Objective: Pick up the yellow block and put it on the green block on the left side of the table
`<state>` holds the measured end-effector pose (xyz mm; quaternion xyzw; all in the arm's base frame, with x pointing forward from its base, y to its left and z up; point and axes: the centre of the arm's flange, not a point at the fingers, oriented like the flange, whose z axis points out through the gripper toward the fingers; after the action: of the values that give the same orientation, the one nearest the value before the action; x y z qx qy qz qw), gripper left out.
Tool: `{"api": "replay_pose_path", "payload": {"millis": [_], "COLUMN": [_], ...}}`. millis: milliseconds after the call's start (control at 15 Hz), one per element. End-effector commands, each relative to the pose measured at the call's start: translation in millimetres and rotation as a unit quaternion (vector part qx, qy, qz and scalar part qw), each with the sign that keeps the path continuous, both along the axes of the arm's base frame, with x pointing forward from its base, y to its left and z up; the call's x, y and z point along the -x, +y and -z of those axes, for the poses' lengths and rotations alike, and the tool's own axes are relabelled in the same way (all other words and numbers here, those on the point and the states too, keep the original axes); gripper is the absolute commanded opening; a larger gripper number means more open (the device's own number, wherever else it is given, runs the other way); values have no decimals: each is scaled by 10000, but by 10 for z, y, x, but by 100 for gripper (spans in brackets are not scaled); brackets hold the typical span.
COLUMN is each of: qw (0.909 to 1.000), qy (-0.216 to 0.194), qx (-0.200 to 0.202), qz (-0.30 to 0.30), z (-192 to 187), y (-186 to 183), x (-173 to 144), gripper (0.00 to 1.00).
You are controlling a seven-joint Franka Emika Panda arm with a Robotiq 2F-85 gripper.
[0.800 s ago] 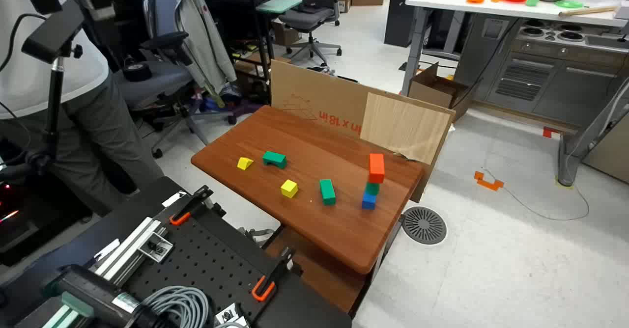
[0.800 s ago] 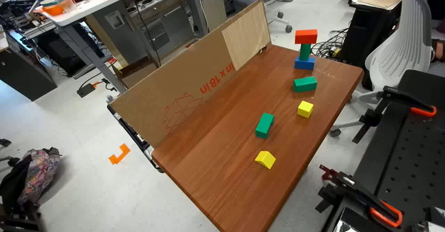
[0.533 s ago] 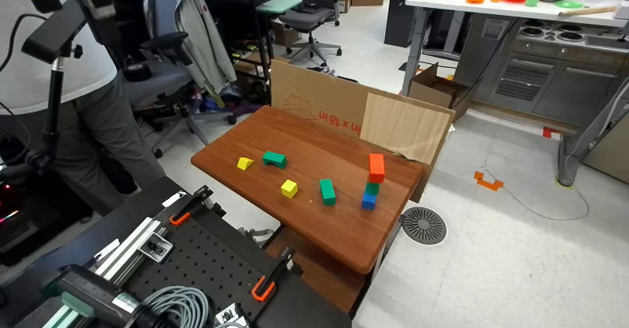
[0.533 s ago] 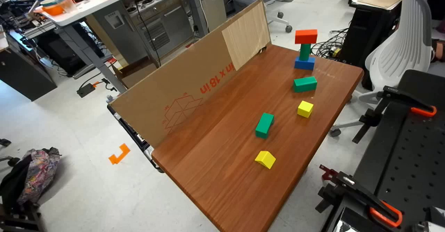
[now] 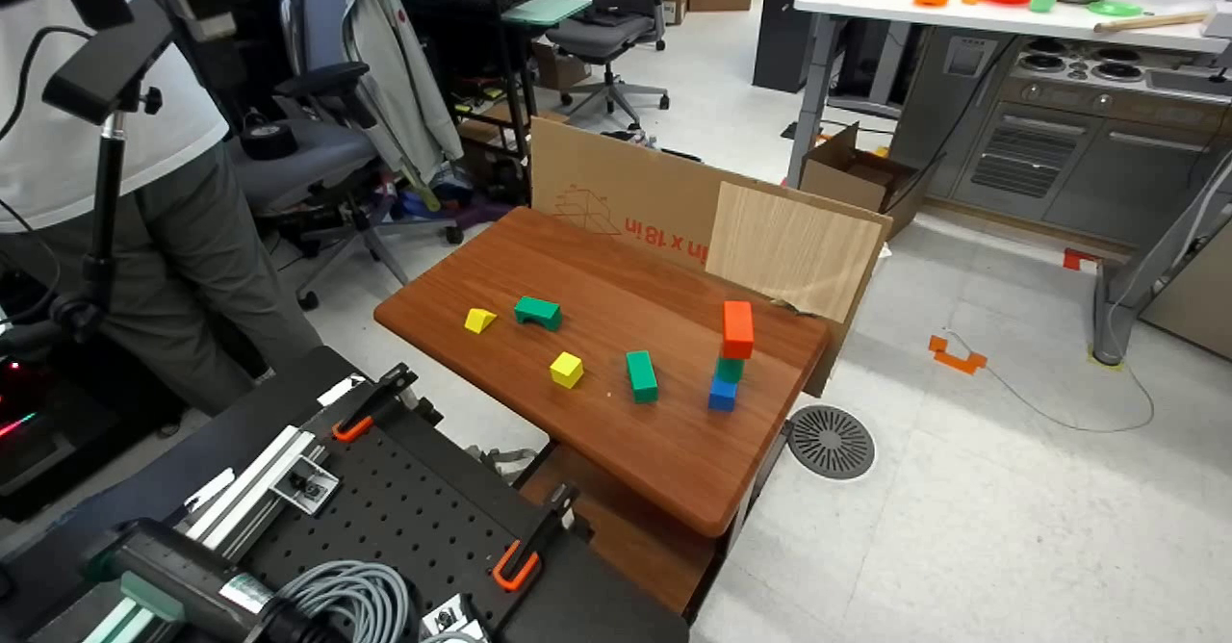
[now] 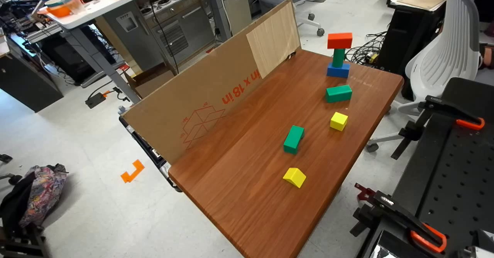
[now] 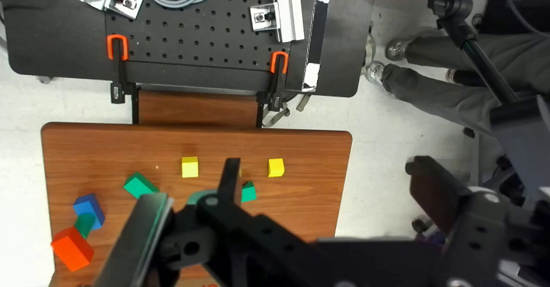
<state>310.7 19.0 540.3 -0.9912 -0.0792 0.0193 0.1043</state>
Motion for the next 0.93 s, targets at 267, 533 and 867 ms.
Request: {"api": "replay_pose_path", "payload": {"millis": [267,533,867], "qw": [9928,9845,9849], "qy": [-408,-328,-121], "qx": [229,344,590], "qz": [1099,1690,1622], "z": [1047,1753,2427], "y": [-233,-343,-325], "x": [-585,-899,-1164], "gripper": [100,100,100]}}
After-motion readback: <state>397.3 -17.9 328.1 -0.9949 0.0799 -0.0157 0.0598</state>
